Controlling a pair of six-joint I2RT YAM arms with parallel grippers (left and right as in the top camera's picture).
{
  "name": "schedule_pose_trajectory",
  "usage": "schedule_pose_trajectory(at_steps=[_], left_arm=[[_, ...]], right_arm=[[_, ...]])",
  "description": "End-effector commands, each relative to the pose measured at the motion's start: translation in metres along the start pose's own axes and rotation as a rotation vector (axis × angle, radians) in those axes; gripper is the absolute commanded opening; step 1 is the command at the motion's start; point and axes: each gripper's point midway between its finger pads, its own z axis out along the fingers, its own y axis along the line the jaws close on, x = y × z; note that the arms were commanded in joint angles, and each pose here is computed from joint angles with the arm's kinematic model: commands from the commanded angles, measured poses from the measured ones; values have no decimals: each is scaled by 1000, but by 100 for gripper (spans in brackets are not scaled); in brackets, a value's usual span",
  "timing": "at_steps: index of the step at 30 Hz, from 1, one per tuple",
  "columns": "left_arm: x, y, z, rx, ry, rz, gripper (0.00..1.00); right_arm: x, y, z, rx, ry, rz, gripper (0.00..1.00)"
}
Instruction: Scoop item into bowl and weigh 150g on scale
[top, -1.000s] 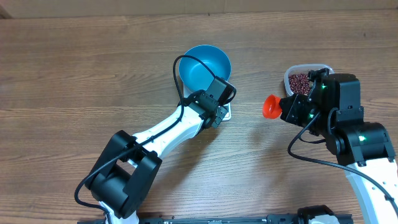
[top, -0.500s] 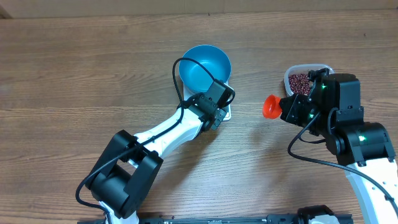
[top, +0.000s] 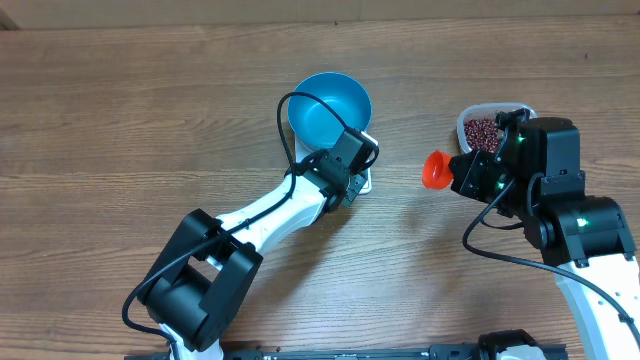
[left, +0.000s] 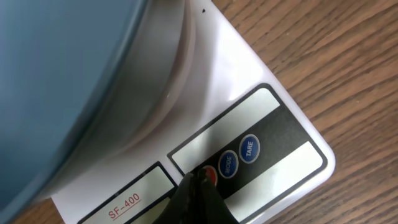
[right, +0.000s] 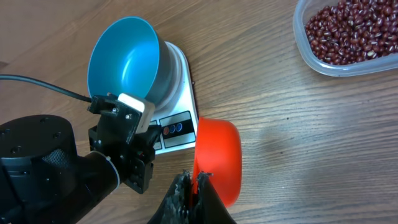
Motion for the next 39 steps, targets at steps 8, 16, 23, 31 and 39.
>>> schedule_pose_trajectory(at_steps=[8,16,23,31,39], left_arm=[[16,-13,10,17,32,42,4],[16,-13,10,17,30,32,5],[17,-12,14,5,33,31,4],[13,-7,14,-21,15,26,4],[11,-6,15,-23,9,23,4]], right_arm=[[-10,7,-8,-23,-37,-7,4],[-10,7,-8,-23,-36,-6,4],[-10,7,-8,-23,-37,-6,4],[-10,7,-8,-24,-36,-6,4],[-9,9,-8,-33,-31,-7,4]])
